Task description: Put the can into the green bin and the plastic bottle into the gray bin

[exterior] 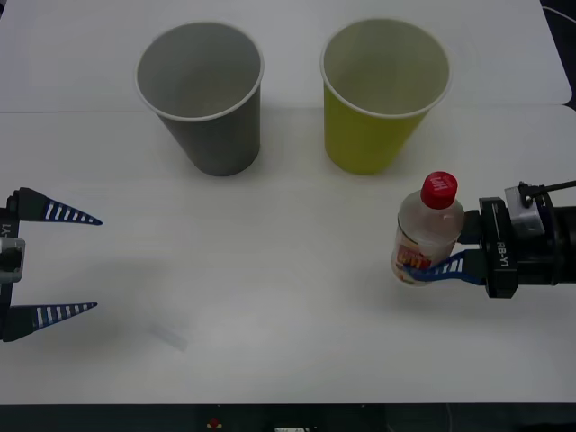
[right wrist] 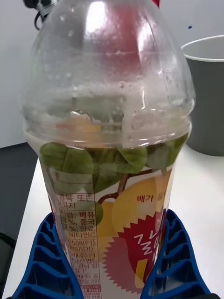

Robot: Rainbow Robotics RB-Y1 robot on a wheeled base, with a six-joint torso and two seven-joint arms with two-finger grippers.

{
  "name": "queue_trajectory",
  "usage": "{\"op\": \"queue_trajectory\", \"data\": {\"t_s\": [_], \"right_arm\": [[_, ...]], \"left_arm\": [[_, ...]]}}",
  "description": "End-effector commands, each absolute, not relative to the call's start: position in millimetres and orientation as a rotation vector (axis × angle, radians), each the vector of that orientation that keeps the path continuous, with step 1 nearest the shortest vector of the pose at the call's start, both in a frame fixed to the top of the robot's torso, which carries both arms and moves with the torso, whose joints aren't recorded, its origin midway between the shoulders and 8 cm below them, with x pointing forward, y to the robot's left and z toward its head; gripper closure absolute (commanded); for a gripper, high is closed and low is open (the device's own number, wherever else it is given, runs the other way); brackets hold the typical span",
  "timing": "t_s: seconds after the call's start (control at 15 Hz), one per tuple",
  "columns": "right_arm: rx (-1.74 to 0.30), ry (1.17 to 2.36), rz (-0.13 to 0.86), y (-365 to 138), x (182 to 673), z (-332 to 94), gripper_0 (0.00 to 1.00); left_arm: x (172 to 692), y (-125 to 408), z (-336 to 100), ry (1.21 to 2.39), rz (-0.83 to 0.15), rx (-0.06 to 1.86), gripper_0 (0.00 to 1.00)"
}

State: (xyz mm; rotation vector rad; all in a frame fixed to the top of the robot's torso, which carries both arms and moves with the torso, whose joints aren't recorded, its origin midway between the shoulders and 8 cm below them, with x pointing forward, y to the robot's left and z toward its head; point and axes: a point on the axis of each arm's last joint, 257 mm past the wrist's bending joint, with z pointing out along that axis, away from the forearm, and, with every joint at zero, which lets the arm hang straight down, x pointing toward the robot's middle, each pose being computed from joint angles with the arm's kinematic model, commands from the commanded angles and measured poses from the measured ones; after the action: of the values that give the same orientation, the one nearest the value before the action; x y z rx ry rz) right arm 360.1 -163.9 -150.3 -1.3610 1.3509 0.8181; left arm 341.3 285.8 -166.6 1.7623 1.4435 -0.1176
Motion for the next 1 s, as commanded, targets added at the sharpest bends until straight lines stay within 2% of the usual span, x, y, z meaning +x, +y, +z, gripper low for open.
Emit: {"op": "queue_trajectory", "data": {"t_s": [0.07,0.27,0.53,1.0], "right_arm": [[-1.259,1.400,0.827,-161.3,373.3,-124.5,1.00],[-1.177,1.469,0.776,-161.1,388.9,-89.5,1.00],[-1.104,1.538,0.794,-151.6,398.9,-53.5,1.00],[-1.151,1.660,0.757,-90.4,412.8,3.3,1.00]], "left_arm": [[341.3,285.8,-166.6,1.444,-0.118,1.762,0.00],[341.3,285.8,-166.6,1.444,-0.118,1.762,0.00],[341.3,285.8,-166.6,1.444,-0.118,1.762,0.00],[341.3,285.8,-166.6,1.444,-0.118,1.762,0.00]]}}
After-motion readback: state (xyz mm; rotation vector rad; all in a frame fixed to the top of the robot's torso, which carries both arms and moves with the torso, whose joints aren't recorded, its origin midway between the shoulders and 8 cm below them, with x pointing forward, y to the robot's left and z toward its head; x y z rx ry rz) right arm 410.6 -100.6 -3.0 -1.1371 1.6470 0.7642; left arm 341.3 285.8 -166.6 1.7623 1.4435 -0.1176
